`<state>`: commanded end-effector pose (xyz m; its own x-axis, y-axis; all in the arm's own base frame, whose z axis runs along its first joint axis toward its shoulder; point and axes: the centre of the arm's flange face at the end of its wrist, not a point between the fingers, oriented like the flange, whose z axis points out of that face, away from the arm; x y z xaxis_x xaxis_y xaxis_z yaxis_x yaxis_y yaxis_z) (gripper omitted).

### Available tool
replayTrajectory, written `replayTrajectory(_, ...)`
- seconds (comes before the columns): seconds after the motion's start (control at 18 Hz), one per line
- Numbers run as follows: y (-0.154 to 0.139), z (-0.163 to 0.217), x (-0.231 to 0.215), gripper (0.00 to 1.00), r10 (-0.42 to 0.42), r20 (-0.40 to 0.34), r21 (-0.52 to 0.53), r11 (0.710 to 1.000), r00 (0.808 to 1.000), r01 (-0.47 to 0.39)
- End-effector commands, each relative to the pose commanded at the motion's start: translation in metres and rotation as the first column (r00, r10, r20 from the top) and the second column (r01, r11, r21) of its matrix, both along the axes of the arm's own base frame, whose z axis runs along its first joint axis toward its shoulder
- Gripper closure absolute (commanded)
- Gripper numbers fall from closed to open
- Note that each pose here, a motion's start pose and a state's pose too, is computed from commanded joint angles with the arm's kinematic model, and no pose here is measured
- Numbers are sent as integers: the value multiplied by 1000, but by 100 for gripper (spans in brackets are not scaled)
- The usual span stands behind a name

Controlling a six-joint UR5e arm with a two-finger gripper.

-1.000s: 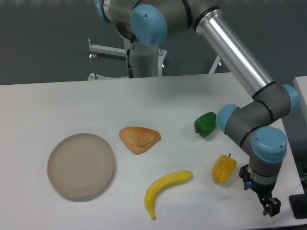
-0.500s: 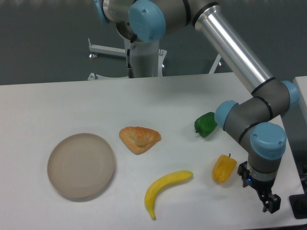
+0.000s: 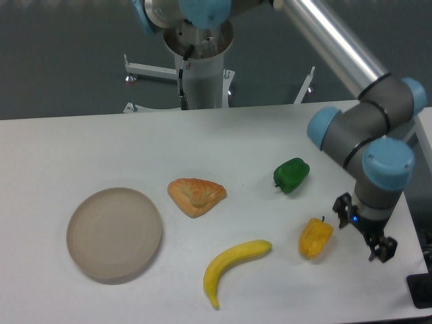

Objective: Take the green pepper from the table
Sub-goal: 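Raise the gripper and move it above the green bell pepper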

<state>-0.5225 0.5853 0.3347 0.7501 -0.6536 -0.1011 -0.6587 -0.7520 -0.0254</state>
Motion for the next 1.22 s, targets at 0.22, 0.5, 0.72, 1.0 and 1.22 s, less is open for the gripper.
replayTrajectory(0.22,-42,4,17,0,30,78,-22,999,997,-28)
replayTrajectory(0.5,-80,-18,53,0,41,144,-70,997,989,-31)
replayTrajectory(0.72,-92,-34,78,0,45,161,-86,996,986,-31)
replayTrajectory(1.0,-94,-46,85,0,45,179,-100,995,983,-28)
replayTrajectory(1.22,-98,-48,87,0,59,180,-100,994,982,-41)
